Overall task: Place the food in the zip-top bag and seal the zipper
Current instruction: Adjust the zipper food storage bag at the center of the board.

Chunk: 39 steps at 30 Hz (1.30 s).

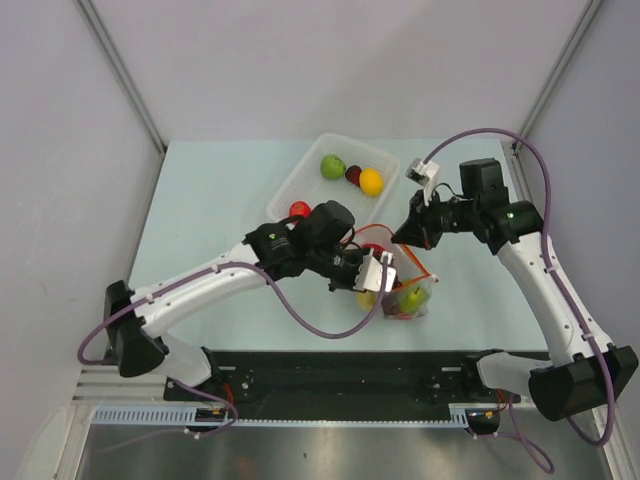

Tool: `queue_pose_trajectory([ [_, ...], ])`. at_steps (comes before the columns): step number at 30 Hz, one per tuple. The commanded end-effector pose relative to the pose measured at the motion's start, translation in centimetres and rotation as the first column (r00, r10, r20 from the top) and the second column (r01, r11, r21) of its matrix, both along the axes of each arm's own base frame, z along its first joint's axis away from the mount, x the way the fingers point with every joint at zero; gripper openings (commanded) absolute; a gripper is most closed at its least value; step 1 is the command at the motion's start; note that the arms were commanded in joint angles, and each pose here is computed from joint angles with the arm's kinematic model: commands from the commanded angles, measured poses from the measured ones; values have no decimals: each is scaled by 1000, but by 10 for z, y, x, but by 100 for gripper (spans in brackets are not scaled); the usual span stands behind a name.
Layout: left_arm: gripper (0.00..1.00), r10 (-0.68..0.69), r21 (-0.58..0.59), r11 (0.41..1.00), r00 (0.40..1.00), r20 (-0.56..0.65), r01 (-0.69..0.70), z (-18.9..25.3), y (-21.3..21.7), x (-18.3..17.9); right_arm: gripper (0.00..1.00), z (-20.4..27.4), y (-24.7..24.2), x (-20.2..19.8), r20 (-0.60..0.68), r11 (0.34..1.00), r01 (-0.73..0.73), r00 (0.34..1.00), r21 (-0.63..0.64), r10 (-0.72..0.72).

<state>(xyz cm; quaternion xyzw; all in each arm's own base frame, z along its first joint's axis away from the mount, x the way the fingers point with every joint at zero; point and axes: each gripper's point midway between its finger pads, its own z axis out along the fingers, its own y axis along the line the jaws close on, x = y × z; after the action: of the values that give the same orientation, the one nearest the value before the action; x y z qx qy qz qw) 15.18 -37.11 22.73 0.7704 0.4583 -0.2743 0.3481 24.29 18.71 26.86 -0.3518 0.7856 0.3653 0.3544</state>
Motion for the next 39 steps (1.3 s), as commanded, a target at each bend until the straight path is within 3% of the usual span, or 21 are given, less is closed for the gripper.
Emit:
queue_pose_trajectory([
  [1, 0, 116, -174, 977, 992, -55, -124, 82, 7, -10, 0, 49, 29, -4, 178, 989, -132, 977, 61, 119],
  [8, 0, 332, -34, 937, 916, -227, -348, 10, 34, 11, 0, 27, 80, -15, 203, 953, -301, 935, 16, 292],
  [12, 0, 402, -11, 909, 883, -243, -416, -15, 45, 16, 0, 5, 90, -13, 165, 945, -326, 932, 0, 322],
  [19, 0, 444, -9, 887, 858, -257, -462, -24, 54, 16, 1, 22, 107, -22, 214, 931, -364, 911, 18, 352],
  [20, 0, 445, -22, 884, 856, -265, -467, -21, 51, 17, 22, 24, 107, -20, 220, 935, -354, 914, 16, 342],
  [22, 0, 442, -33, 880, 843, -305, -474, -18, 50, 15, 51, 26, 100, -14, 234, 949, -314, 923, 2, 305],
  [23, 0, 436, -48, 880, 844, -313, -473, -16, 49, 15, 70, 27, 95, -11, 240, 955, -297, 927, -5, 289],
  [24, 0, 438, -53, 878, 842, -316, -476, -15, 49, 16, 75, 25, 88, -10, 241, 961, -276, 932, -10, 270],
  [32, 0, 480, -46, 834, 766, -427, -549, -19, 60, 41, 83, 30, -2, -17, 380, 997, -80, 922, 3, 72],
  [39, 0, 476, -71, 819, 743, -471, -569, -20, 62, 48, 76, -7, -20, -49, 383, 997, -71, 920, -38, 81],
])
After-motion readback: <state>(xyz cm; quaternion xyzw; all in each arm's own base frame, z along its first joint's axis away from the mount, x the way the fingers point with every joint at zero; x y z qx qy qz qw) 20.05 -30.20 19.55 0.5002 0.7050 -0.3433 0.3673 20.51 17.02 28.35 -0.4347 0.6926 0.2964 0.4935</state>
